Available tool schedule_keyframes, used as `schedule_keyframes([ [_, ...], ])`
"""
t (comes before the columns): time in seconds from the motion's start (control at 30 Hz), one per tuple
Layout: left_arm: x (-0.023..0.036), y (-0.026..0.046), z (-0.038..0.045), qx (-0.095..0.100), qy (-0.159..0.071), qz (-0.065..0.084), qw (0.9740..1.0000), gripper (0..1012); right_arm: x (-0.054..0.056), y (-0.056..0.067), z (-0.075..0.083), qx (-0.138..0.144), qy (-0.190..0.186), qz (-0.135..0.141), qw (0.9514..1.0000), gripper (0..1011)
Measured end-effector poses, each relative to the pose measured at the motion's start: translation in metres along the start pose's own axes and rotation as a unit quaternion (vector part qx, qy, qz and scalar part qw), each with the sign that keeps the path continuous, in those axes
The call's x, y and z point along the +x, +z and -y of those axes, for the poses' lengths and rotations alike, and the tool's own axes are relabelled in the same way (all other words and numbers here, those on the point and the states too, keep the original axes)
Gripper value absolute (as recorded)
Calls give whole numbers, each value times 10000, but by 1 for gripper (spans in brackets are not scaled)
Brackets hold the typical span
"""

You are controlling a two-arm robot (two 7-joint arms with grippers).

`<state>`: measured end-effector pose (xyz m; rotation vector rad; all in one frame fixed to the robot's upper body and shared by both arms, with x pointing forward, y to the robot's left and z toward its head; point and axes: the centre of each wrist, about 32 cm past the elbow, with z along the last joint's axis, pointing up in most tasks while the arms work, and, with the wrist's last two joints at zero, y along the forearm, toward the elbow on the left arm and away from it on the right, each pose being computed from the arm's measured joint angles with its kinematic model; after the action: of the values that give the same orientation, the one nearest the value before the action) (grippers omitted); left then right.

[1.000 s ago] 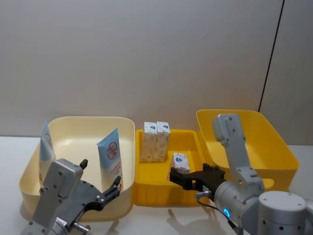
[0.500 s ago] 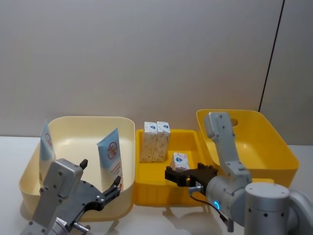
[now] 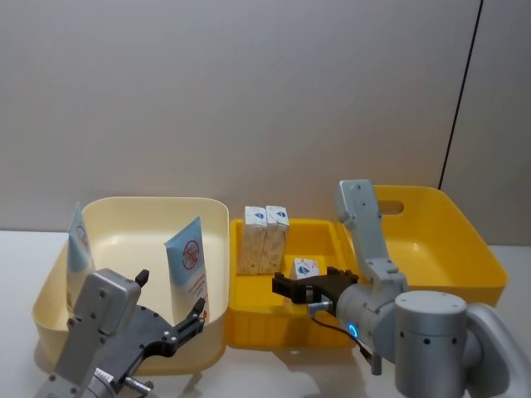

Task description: Bimanual collaborative sorting of washing and personal care products

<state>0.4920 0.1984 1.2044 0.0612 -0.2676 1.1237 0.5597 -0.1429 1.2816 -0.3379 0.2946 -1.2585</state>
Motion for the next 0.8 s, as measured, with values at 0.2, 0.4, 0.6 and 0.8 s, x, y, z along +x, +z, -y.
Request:
schedule_keyframes([
  [0.2,0,0,0,0,0,0,10000,1003,-14,17,-60,-16,-5,14,10000,1001],
  [0.4,0,0,0,0,0,0,10000,1003,-20,32,-90,-21,-7,22,10000,1001],
  [0.6,0,0,0,0,0,0,10000,1003,-27,40,-114,-26,-8,28,10000,1001],
  [0.8,0,0,0,0,0,0,10000,1003,-29,42,-128,-33,-10,32,10000,1001],
])
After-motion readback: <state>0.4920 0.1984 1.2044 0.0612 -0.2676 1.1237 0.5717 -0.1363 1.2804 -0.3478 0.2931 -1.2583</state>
